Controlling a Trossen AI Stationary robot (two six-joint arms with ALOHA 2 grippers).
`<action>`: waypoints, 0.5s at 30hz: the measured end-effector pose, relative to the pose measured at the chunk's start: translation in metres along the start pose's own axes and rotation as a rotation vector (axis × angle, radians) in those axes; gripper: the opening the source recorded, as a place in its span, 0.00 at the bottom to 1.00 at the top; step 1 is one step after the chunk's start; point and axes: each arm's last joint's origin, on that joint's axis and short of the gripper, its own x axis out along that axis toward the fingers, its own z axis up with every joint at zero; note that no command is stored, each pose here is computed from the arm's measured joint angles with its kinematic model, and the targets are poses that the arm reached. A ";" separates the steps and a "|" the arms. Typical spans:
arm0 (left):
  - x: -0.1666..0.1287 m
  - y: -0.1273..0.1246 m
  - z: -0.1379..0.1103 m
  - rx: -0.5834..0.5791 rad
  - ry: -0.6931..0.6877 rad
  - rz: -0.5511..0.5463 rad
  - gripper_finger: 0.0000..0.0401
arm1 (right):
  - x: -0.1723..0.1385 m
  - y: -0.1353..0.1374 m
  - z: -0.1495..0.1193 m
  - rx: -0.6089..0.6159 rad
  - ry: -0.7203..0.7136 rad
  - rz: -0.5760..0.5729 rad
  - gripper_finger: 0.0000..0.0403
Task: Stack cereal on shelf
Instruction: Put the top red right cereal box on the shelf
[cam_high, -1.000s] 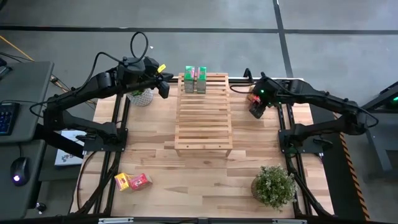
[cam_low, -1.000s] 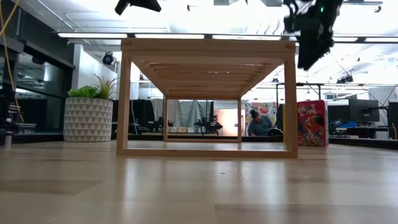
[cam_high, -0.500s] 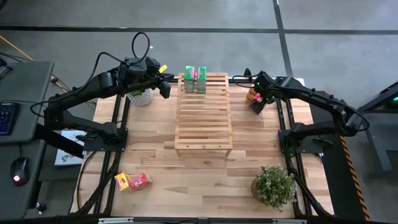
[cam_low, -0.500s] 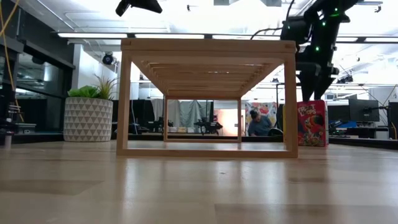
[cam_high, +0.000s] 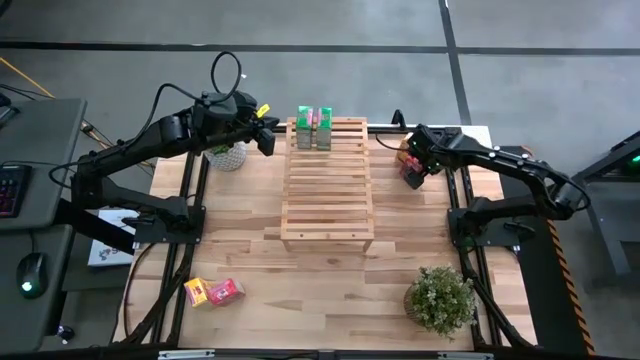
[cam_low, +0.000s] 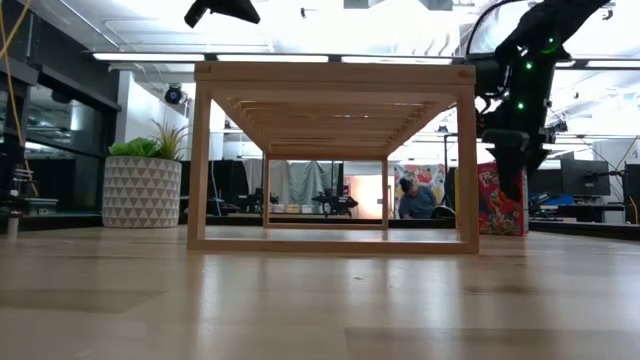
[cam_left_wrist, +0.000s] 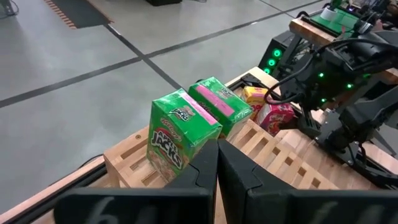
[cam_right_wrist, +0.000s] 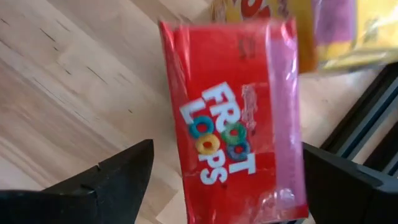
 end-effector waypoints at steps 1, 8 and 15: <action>0.000 0.000 0.000 0.000 0.000 0.000 0.00 | 0.002 0.000 -0.001 -0.001 0.006 -0.004 0.86; 0.000 0.000 0.000 0.001 0.000 0.000 0.00 | 0.003 0.000 -0.002 0.021 0.006 -0.012 0.66; 0.000 0.000 0.000 0.026 0.000 0.000 0.00 | 0.002 0.002 -0.004 0.068 0.016 0.057 0.38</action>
